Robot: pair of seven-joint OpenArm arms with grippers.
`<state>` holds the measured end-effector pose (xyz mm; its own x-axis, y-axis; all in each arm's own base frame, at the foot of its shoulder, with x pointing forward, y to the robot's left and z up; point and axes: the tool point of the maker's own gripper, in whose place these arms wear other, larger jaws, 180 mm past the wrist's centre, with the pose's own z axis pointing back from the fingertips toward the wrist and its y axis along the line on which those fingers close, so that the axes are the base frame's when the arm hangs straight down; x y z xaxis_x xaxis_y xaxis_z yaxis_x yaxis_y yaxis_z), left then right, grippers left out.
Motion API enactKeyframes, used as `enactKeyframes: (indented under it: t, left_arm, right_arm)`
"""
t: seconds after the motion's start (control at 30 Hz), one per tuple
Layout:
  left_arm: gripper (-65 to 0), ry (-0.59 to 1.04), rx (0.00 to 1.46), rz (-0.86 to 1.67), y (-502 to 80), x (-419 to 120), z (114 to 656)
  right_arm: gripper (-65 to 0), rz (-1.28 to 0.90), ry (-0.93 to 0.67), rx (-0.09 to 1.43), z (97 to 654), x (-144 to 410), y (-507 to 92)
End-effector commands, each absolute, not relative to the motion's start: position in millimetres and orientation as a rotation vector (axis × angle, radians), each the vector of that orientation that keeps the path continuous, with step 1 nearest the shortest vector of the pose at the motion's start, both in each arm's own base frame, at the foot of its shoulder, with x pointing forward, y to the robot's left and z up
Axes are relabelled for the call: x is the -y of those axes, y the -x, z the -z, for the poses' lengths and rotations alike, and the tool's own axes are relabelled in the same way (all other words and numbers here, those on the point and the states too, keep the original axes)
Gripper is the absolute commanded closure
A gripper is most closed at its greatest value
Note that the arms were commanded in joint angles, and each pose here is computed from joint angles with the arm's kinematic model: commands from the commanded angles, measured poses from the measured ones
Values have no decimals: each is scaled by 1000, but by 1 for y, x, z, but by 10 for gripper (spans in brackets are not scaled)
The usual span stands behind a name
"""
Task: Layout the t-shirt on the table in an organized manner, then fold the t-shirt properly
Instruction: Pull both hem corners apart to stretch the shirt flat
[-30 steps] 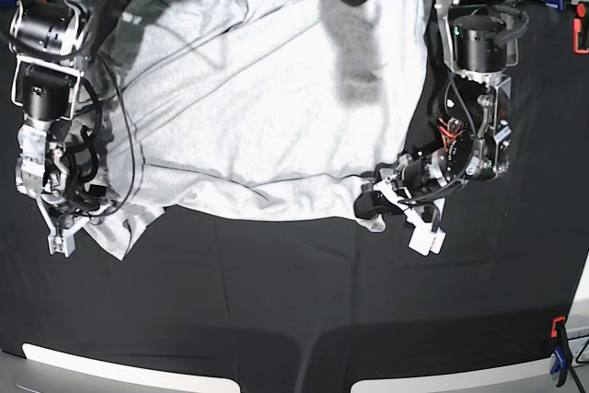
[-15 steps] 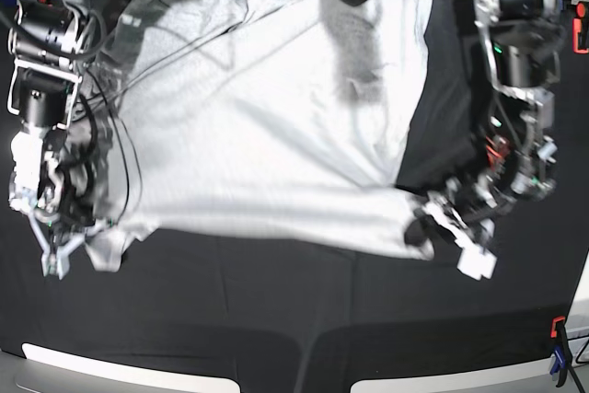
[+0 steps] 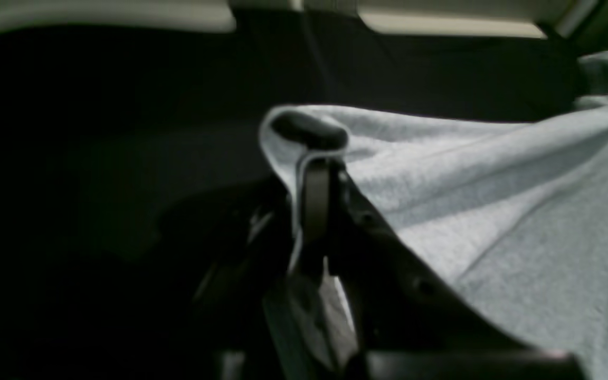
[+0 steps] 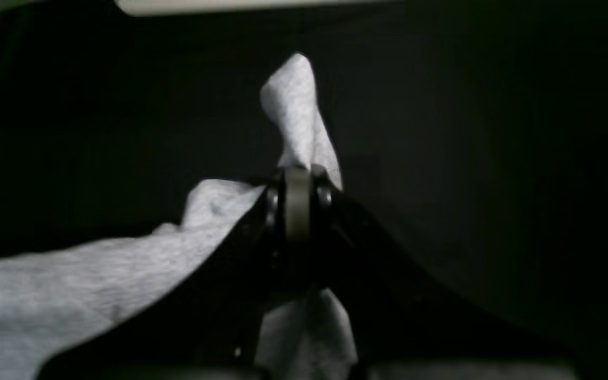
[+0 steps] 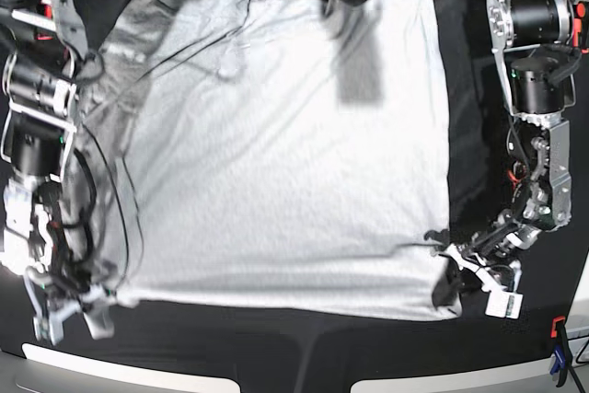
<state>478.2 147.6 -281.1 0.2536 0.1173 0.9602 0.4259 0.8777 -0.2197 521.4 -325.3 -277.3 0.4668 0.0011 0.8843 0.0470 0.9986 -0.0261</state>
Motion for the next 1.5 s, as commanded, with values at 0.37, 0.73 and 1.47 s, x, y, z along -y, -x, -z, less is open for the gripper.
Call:
enactKeyframes:
  t: [0.37, 0.73, 1.47]
  left_arm:
    - [0, 340, 1451, 309, -493, -163, 250]
    - [0, 197, 1298, 417, -501, -144, 301]
    - [0, 121, 1374, 378, -555, -152, 259]
  right_arm:
    - [0, -70, 90, 1197, 214, 291, -563]
    - [0, -53, 106, 1152, 224, 302, -557]
    - [0, -46, 170, 1174, 216, 313, -559]
